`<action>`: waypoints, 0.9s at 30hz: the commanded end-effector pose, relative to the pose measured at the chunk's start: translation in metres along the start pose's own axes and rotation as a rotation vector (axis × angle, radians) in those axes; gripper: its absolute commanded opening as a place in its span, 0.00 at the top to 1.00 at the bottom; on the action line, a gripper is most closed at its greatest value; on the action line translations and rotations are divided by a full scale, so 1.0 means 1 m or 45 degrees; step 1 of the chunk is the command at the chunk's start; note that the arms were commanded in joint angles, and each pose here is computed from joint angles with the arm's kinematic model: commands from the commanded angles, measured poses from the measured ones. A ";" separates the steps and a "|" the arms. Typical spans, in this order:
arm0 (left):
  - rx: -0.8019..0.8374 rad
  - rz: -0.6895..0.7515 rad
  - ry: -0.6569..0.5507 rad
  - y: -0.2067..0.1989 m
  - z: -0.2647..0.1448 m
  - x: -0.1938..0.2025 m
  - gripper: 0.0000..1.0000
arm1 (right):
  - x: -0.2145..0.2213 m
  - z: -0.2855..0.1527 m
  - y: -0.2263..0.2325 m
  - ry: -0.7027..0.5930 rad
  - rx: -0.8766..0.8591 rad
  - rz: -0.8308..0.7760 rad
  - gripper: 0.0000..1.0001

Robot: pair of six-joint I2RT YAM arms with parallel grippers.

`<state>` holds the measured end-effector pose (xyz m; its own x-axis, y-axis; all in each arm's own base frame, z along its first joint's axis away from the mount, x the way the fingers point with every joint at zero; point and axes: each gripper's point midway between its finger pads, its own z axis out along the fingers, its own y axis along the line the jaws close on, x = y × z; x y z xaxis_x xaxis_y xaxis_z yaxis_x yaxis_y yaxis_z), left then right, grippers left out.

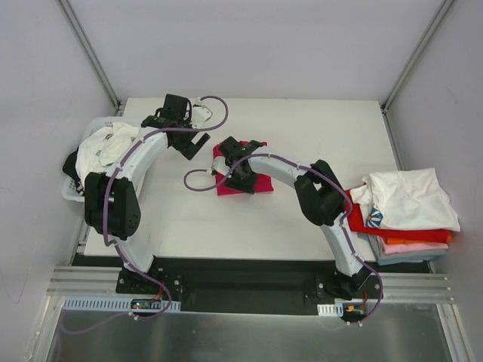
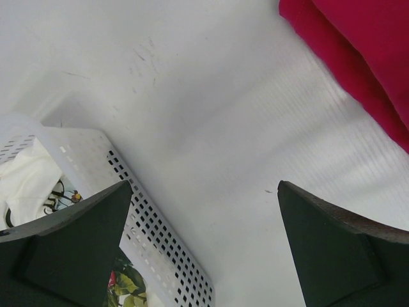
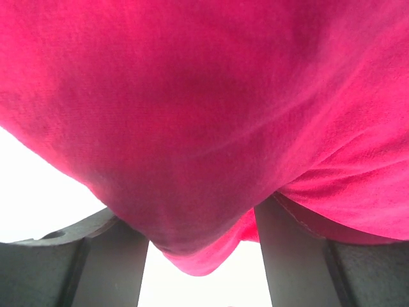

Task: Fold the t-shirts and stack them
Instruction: Fold the long partially folded tshirt into a neat square

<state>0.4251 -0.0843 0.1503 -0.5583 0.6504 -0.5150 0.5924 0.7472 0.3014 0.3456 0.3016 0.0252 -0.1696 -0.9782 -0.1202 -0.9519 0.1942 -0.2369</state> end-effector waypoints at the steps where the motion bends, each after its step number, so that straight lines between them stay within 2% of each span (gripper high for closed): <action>1: -0.023 0.006 -0.051 0.005 -0.019 -0.005 0.01 | 0.022 0.000 0.031 0.100 -0.105 0.015 0.36; 3: -0.025 0.004 -0.050 0.005 -0.019 -0.005 0.01 | 0.023 -0.001 0.029 0.102 -0.095 0.023 0.31; 4: -0.020 0.004 -0.046 0.004 -0.018 -0.004 0.01 | 0.023 -0.002 0.029 0.103 -0.093 0.024 0.22; 5: -0.017 0.002 -0.041 0.004 -0.018 -0.003 0.01 | 0.021 -0.006 0.026 0.086 -0.072 0.025 0.19; 7: -0.016 -0.009 -0.039 0.003 -0.017 -0.002 0.01 | 0.017 -0.010 0.010 0.073 0.042 0.039 0.15; 10: 0.020 -0.017 -0.041 -0.004 -0.013 -0.001 0.01 | 0.009 -0.028 -0.016 0.014 0.227 0.098 0.13; 20: 0.055 -0.025 -0.025 -0.012 -0.006 0.002 0.01 | 0.008 -0.125 -0.068 -0.255 0.537 0.391 0.13; 23: 0.057 -0.025 -0.028 -0.013 -0.006 0.001 0.01 | 0.013 -0.146 -0.069 -0.311 0.520 0.462 0.12; 27: 0.060 -0.028 -0.025 -0.014 -0.005 0.002 0.01 | 0.019 -0.159 -0.056 -0.407 0.347 0.540 0.12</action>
<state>0.4173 -0.0880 0.1415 -0.5671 0.6448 -0.5124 0.6077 0.7475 0.2682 0.3674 0.2648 0.1598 -0.3466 -0.8382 -0.4210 -0.7176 0.5260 -0.4566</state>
